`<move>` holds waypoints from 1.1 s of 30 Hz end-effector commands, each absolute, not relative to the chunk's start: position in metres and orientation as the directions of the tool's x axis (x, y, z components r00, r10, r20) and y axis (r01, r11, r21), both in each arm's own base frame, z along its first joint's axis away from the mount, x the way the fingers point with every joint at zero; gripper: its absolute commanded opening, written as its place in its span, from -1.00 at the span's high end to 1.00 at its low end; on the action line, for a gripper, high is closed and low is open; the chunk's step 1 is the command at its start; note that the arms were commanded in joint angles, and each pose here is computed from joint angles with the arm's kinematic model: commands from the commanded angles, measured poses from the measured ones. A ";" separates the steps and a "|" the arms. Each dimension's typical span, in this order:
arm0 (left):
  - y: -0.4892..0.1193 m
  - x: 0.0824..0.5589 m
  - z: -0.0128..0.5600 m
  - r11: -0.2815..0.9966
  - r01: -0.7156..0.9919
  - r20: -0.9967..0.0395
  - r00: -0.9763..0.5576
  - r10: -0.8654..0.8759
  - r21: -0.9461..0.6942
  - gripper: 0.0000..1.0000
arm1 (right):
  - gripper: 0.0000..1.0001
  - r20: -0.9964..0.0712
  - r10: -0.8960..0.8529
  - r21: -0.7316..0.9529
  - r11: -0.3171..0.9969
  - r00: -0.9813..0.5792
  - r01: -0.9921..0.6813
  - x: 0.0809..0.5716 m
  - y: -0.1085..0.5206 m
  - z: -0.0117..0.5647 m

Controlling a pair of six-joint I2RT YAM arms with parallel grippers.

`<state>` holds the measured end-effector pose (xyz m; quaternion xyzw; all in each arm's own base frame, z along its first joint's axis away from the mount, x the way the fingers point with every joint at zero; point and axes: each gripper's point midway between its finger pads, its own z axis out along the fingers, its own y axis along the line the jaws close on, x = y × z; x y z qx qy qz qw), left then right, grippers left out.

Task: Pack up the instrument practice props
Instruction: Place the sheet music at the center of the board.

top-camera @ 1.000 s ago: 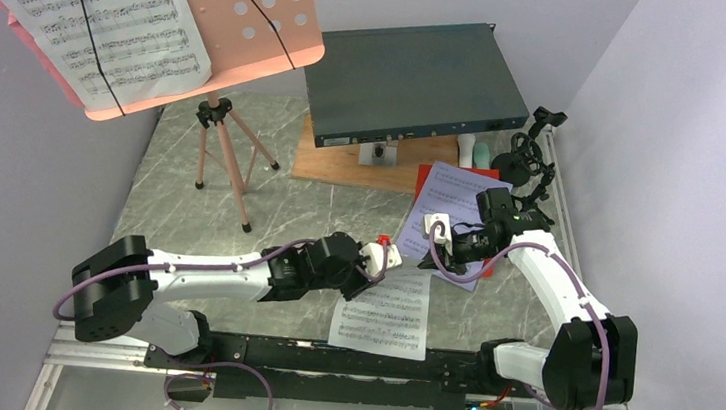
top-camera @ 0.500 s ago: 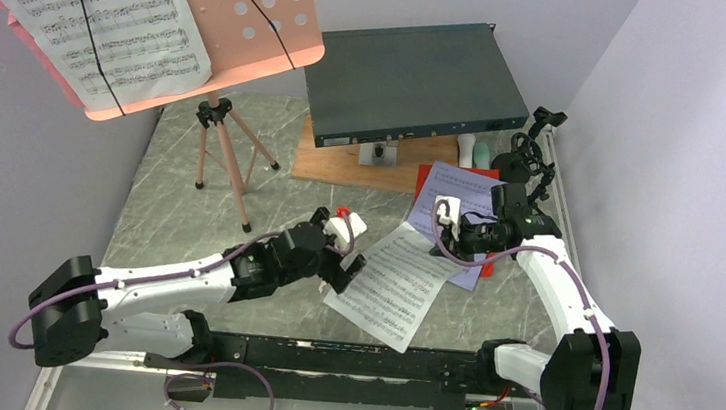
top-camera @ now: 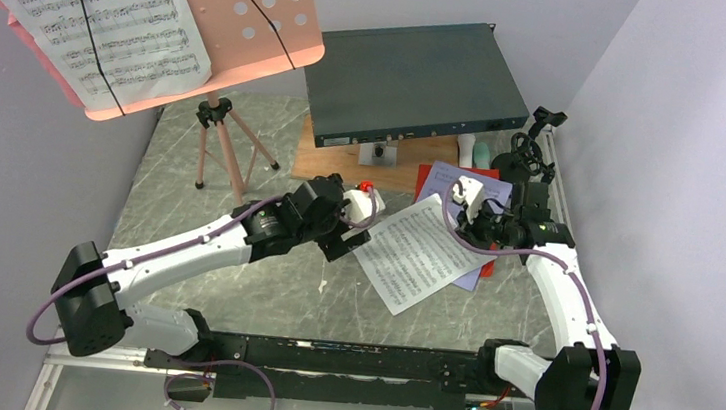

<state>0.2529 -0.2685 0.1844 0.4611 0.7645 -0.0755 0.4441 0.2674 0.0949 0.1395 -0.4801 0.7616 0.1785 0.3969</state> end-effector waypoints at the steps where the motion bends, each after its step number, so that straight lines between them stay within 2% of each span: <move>1: -0.253 0.244 0.163 0.444 0.819 -0.644 -0.124 0.755 0.364 -0.97 | 1.00 -0.740 -0.623 -0.239 0.596 -0.253 -0.766 0.297 0.067 0.150; 5: -0.244 0.241 0.163 0.452 0.811 -0.665 -0.108 0.739 0.372 -0.98 | 1.00 -0.669 -0.695 -0.360 0.614 -0.264 -0.703 0.314 0.041 0.158; 10: -0.239 0.241 0.177 0.471 0.788 -0.704 -0.068 0.707 0.397 -0.99 | 1.00 -0.563 -0.791 -0.537 0.570 -0.240 -0.622 0.341 0.015 0.175; 17: -0.239 0.241 0.176 0.464 0.792 -0.696 -0.070 0.715 0.397 -0.99 | 1.00 -0.438 -0.876 -0.690 0.472 -0.203 -0.548 0.377 0.023 0.180; 24: -0.237 0.240 0.177 0.463 0.789 -0.695 -0.064 0.716 0.404 -0.99 | 0.98 -0.372 -0.906 -0.826 0.422 -0.203 -0.372 0.393 0.032 0.186; 26: -0.237 0.241 0.177 0.463 0.789 -0.696 -0.063 0.715 0.404 -0.99 | 0.81 -0.358 -0.914 -0.855 0.402 -0.190 -0.326 0.393 0.036 0.186; 29: -0.237 0.240 0.177 0.460 0.791 -0.695 -0.062 0.716 0.403 -0.99 | 0.44 -0.337 -0.923 -0.880 0.379 -0.188 -0.287 0.392 0.037 0.182; 33: -0.237 0.240 0.178 0.461 0.790 -0.697 -0.060 0.714 0.404 -0.99 | 0.14 -0.357 -0.912 -0.880 0.401 -0.201 -0.255 0.387 0.033 0.184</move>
